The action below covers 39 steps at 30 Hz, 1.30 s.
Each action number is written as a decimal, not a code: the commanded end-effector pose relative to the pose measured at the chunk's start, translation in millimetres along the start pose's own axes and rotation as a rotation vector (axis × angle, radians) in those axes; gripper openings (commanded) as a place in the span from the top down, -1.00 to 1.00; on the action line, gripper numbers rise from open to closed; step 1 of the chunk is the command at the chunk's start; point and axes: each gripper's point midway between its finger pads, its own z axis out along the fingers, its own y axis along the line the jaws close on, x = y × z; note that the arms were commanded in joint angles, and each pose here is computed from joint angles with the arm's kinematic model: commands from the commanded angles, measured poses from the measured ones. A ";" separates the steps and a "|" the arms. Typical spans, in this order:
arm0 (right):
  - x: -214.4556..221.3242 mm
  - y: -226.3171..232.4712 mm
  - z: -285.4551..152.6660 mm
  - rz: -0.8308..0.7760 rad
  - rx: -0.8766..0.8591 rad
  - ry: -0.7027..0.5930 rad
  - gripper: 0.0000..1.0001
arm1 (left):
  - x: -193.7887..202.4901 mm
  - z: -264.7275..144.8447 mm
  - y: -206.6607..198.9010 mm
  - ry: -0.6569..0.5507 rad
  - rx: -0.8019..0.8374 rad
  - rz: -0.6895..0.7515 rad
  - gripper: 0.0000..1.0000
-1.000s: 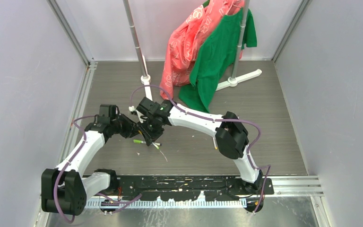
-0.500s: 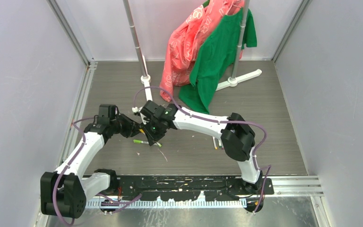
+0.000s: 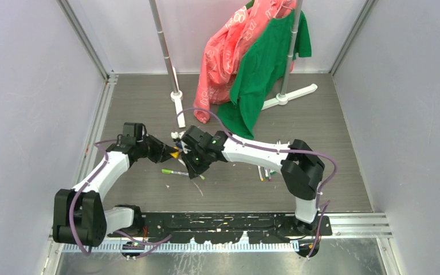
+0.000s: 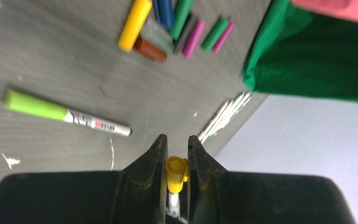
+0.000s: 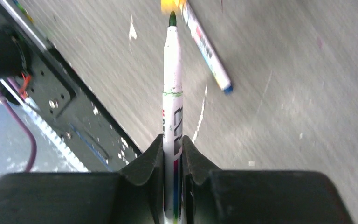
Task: Open the pen caps
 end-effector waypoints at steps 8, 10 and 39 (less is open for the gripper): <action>14.5 -2.2 -41.3 0.002 0.030 0.005 0.97 | -43.9 -3.1 -27.0 -0.160 0.079 0.081 1.00; 11.9 -7.8 -44.7 -0.001 0.061 -0.010 0.98 | -45.3 -5.9 -24.6 -0.170 0.062 0.100 1.00; 75.7 -198.7 -86.4 0.410 0.812 0.005 0.78 | -66.9 28.0 23.6 -0.159 -0.374 0.404 0.97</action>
